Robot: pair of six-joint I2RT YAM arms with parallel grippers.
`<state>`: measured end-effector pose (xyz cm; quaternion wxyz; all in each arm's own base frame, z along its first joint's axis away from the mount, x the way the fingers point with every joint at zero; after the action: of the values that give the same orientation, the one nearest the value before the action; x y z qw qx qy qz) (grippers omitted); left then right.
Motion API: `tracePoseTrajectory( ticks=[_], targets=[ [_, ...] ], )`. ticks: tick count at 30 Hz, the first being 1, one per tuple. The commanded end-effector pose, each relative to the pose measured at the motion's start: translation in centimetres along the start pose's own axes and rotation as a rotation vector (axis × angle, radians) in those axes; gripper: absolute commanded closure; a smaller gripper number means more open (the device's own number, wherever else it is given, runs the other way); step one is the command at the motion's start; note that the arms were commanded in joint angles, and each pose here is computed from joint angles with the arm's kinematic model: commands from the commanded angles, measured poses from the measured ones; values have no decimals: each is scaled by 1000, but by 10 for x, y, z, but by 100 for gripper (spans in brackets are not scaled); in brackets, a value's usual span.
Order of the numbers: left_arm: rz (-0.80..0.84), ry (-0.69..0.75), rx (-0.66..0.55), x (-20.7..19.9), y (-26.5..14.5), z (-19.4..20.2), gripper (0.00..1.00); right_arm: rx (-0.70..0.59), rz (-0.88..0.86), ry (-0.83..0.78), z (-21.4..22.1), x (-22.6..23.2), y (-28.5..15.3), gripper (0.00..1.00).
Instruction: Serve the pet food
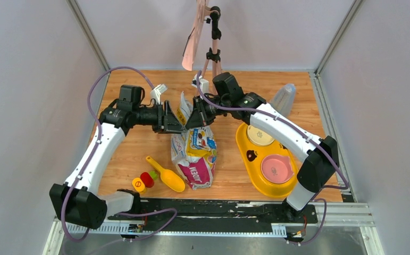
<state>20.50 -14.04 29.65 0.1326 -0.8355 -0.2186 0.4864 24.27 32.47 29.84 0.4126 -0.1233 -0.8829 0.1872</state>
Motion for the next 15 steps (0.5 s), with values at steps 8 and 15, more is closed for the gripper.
tracePoseTrajectory(
  ticks=[8,15],
  targets=[
    [-18,-23,27,4,8,-2,59,-31,32,-37,-7,8,-10,100],
    [-1,-22,45,6,18,-2,64,-41,57,-34,-9,5,-10,100]
  ],
)
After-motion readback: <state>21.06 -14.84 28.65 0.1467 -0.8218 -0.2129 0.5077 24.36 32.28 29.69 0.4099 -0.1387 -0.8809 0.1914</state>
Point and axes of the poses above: each gripper's point midway between its finger pads, its own y axis out along the fingers, its own x axis along the line the jaws close on, z = x × y, the point moved 7 cm from there along -y, back along the fingers, and after that the axes turned 6 degrees about y, right-handed, at the moved point
